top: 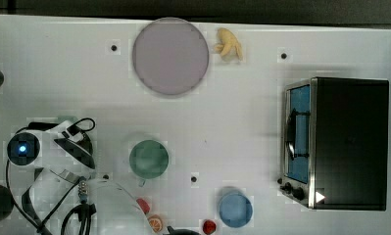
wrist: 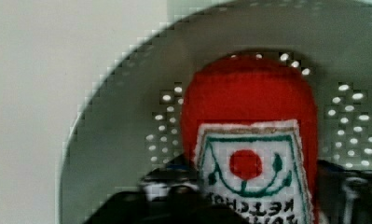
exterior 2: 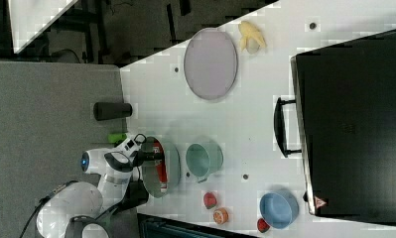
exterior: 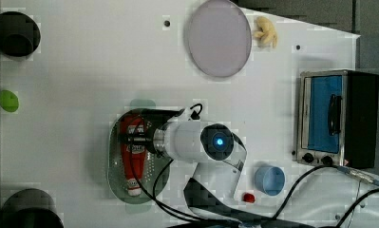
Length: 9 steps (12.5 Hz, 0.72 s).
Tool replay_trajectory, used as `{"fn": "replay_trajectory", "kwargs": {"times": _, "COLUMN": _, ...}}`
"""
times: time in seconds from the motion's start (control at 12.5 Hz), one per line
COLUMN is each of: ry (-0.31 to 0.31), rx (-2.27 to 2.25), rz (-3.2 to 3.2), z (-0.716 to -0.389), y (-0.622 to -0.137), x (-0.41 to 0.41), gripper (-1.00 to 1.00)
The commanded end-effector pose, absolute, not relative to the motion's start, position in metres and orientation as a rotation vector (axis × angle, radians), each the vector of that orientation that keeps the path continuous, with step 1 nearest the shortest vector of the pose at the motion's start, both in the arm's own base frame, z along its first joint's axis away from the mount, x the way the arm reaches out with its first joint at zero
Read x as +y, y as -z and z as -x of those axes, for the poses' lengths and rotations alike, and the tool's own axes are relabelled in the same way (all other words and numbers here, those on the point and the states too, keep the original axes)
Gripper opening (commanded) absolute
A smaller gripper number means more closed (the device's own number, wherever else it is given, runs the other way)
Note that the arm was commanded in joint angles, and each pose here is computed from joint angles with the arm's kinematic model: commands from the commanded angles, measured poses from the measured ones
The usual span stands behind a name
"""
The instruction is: Pick ketchup from strainer and place it on the table
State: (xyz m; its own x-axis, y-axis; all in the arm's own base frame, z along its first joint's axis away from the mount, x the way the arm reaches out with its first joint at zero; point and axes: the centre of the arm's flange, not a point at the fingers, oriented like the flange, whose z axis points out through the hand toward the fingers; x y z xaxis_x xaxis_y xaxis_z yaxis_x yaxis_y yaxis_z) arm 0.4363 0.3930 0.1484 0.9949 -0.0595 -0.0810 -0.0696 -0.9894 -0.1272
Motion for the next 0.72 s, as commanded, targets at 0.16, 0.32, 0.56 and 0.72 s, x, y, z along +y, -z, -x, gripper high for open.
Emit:
{"fn": "replay_trajectory", "kwargs": {"times": 0.16, "ry": -0.03, "rx": 0.132, "rz": 3.002, "z": -0.434, "y": -0.193, "x": 0.405, "gripper": 0.18}}
{"fn": "replay_trajectory", "kwargs": {"times": 0.32, "ry": -0.03, "rx": 0.196, "rz": 2.987, "z": -0.427, "y": -0.234, "x": 0.406, "gripper": 0.18}}
{"fn": "replay_trajectory", "kwargs": {"times": 0.56, "ry": -0.012, "rx": 0.353, "rz": 2.967, "z": -0.437, "y": -0.304, "x": 0.397, "gripper": 0.18}}
{"fn": "replay_trajectory", "kwargs": {"times": 0.72, "ry": 0.045, "rx": 0.348, "rz": 2.975, "z": -0.45, "y": -0.345, "x": 0.385, "gripper": 0.18}}
